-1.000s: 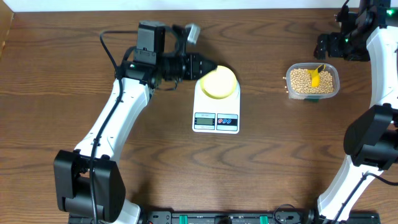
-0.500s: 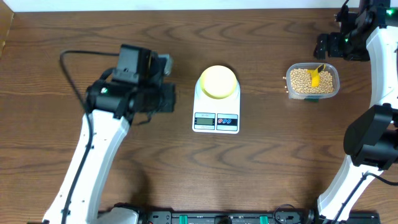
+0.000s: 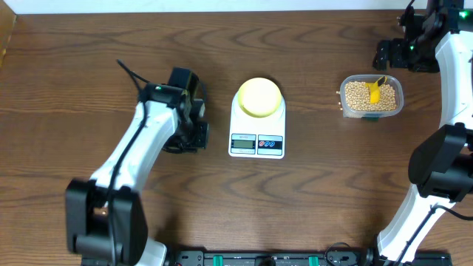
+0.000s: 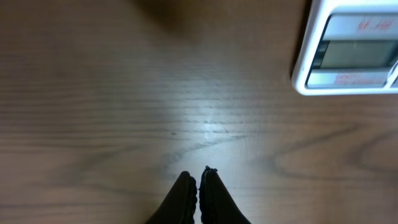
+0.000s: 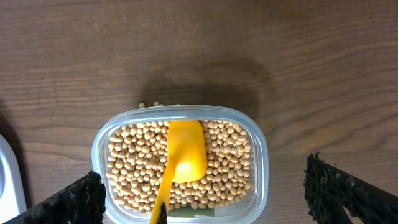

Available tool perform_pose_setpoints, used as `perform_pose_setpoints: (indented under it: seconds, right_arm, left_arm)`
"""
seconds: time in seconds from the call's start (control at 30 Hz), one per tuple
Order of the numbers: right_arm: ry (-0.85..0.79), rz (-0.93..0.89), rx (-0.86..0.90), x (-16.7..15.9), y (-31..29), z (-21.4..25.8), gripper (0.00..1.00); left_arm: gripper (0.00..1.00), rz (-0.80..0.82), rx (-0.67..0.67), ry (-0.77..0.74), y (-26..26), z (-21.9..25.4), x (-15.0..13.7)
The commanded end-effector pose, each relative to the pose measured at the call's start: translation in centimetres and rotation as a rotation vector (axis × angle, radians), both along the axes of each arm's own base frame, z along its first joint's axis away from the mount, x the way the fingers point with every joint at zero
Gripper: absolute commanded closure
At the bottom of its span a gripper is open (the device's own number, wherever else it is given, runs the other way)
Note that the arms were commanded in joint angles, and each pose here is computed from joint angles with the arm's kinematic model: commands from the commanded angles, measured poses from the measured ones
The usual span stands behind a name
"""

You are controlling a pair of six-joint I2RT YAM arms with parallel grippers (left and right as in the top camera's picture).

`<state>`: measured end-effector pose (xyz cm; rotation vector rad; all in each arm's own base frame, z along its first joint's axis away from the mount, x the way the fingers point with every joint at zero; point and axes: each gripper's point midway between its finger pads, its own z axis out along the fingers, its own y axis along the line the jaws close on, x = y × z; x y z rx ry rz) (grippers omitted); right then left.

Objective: Scoop item into bowl and weigh 50g on scale
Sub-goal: 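Move the left gripper down to the scale's front buttons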

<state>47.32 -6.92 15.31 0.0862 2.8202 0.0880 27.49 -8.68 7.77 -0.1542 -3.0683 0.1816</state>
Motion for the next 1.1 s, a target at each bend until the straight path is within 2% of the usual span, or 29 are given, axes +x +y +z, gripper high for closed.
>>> perform_pose_setpoints:
  seconds: [0.0,0.07,0.17,0.27,0.4,0.43,0.47,0.5,0.6,0.67,0.77,1.07]
  right_arm:
    - [-0.011,0.000,-0.003,0.3,0.0,0.3,0.01]
    - [-0.011,0.000,-0.003,0.3,0.0,0.3,0.01]
    - [-0.011,0.000,-0.003,0.3,0.0,0.3,0.01]
    - [-0.011,0.000,-0.003,0.3,0.0,0.3,0.01]
    - [-0.011,0.000,-0.003,0.3,0.0,0.3,0.01]
    - [-0.011,0.000,-0.003,0.3,0.0,0.3,0.01]
    - [-0.011,0.000,-0.003,0.3,0.0,0.3,0.01]
    - [-0.011,0.000,-0.003,0.3,0.0,0.3,0.01]
    - [-0.011,0.000,-0.003,0.3,0.0,0.3,0.01]
    - [-0.011,0.000,-0.003,0.3,0.0,0.3,0.01]
    - [-0.011,0.000,-0.003,0.3,0.0,0.3,0.01]
    - [-0.011,0.000,-0.003,0.3,0.0,0.3,0.01]
  left_arm:
    - [0.93,-0.110,-0.192,0.126,-3.1,-0.9,-2.1]
    - [0.92,-0.155,-0.242,0.164,-4.3,-0.8,-3.1]
    - [0.92,-0.253,-0.233,0.138,-5.6,0.0,-4.0]
    - [0.92,-0.371,-0.131,0.080,-6.0,0.7,-4.7]
    - [0.83,-0.429,-0.052,0.009,-7.7,0.7,-4.8]
    - [0.71,-0.423,-0.058,-0.013,-8.5,0.7,-4.6]
    - [0.49,-0.425,-0.065,-0.036,-9.2,0.7,-4.3]
    - [0.46,-0.440,-0.076,-0.062,-10.0,0.7,-4.0]
    - [0.20,-0.571,-0.139,-0.186,-12.9,1.0,-2.5]
    - [0.18,-0.714,-0.183,-0.260,-14.7,1.3,-2.0]
    - [0.11,-0.848,-0.203,-0.328,-16.4,1.4,-1.7]
    - [0.01,-0.901,-0.199,-0.257,-17.1,-2.0,-1.8]
